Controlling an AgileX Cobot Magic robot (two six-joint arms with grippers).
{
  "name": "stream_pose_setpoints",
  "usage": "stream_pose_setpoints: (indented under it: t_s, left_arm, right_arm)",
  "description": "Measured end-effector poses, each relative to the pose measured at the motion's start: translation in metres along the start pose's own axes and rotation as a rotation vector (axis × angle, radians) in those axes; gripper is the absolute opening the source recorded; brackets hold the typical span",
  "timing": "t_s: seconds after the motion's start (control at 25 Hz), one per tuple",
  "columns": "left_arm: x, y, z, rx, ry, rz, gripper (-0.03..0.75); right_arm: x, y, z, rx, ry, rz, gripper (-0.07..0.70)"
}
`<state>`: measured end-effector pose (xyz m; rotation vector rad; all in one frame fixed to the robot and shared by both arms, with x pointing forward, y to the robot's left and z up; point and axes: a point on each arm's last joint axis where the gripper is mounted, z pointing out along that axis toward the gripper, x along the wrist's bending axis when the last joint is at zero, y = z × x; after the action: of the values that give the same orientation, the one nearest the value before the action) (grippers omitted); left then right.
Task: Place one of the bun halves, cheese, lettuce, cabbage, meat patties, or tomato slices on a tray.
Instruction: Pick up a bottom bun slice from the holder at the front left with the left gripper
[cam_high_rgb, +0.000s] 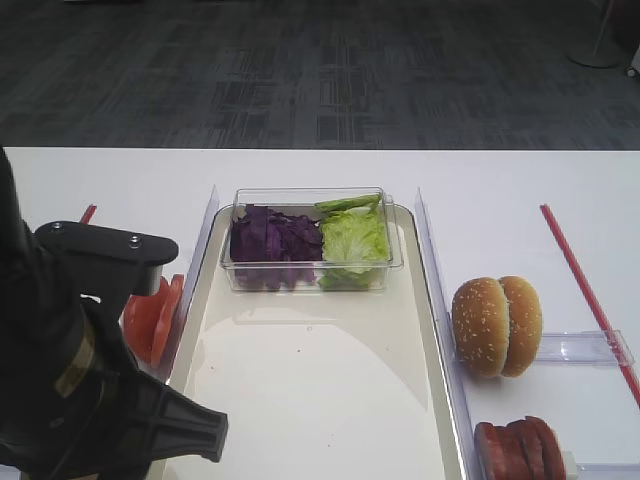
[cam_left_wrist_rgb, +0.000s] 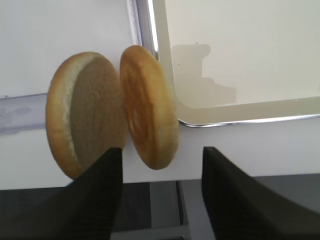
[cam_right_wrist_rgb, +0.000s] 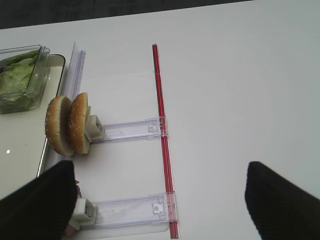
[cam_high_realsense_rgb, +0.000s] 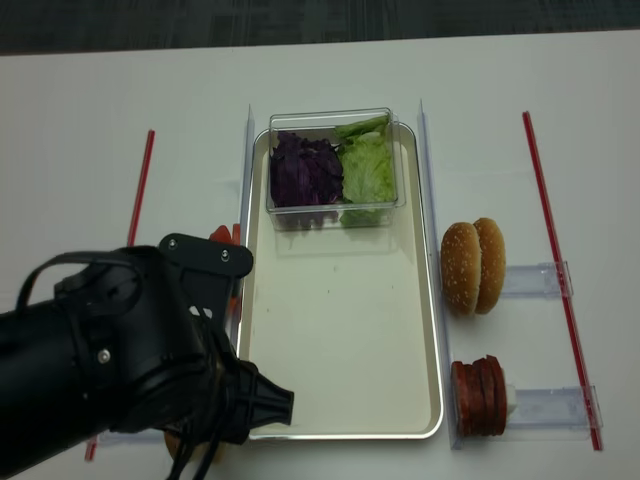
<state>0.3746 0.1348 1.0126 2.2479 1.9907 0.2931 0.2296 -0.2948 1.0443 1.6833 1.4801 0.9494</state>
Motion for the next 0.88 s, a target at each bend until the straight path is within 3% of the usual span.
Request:
stream_pose_setpoints:
  t_s: [0.36, 0.88]
  left_arm:
    - [-0.011, 0.006, 0.014, 0.008, 0.019, -0.04, 0.347]
    - [-0.019, 0.009, 0.032, 0.037, 0.071, -0.044, 0.347]
  right_arm:
    - [0.0, 0.0, 0.0, 0.0, 0.0, 0.0, 0.692]
    - [0.0, 0.0, 0.0, 0.0, 0.0, 0.0, 0.692]
